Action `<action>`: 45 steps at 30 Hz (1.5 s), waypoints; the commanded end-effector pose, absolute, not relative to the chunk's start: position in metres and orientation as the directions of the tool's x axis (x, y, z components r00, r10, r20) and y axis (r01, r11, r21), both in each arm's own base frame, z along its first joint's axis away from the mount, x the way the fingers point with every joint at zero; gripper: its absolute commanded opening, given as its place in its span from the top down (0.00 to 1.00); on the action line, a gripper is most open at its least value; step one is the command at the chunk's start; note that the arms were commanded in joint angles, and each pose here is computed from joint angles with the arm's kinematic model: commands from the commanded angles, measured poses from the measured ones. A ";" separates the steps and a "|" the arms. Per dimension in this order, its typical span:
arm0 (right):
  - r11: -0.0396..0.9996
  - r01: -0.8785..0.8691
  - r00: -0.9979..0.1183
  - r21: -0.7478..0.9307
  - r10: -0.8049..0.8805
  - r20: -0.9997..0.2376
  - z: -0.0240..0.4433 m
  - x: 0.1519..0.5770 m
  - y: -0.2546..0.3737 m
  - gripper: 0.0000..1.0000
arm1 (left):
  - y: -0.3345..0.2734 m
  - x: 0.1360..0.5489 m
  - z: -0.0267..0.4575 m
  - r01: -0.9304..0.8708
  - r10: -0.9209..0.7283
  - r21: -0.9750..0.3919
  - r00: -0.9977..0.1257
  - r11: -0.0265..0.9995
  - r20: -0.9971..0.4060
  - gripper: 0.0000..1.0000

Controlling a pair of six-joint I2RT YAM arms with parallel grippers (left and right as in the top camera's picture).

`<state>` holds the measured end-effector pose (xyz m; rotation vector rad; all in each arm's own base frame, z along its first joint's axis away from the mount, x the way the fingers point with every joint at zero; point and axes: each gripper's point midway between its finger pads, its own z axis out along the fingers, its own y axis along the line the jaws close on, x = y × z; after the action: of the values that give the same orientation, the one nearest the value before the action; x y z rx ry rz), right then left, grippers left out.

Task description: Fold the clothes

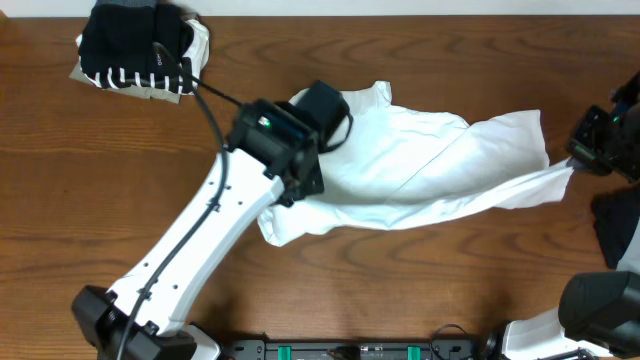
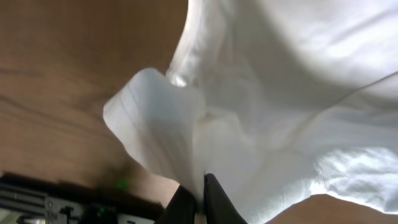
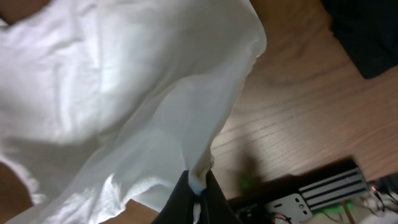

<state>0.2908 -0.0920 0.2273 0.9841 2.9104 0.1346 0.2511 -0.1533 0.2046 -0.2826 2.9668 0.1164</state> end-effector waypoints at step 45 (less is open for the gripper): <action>0.641 0.762 -0.645 -0.096 0.764 -0.019 0.126 0.270 -0.121 0.98 | -0.163 0.286 0.133 -0.295 -0.246 0.106 -0.912 0.950 -0.329 0.93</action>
<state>0.2737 -0.1170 0.1267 1.2786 2.9085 -0.1326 0.2775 -0.1709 0.1399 -0.4220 2.7984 0.1544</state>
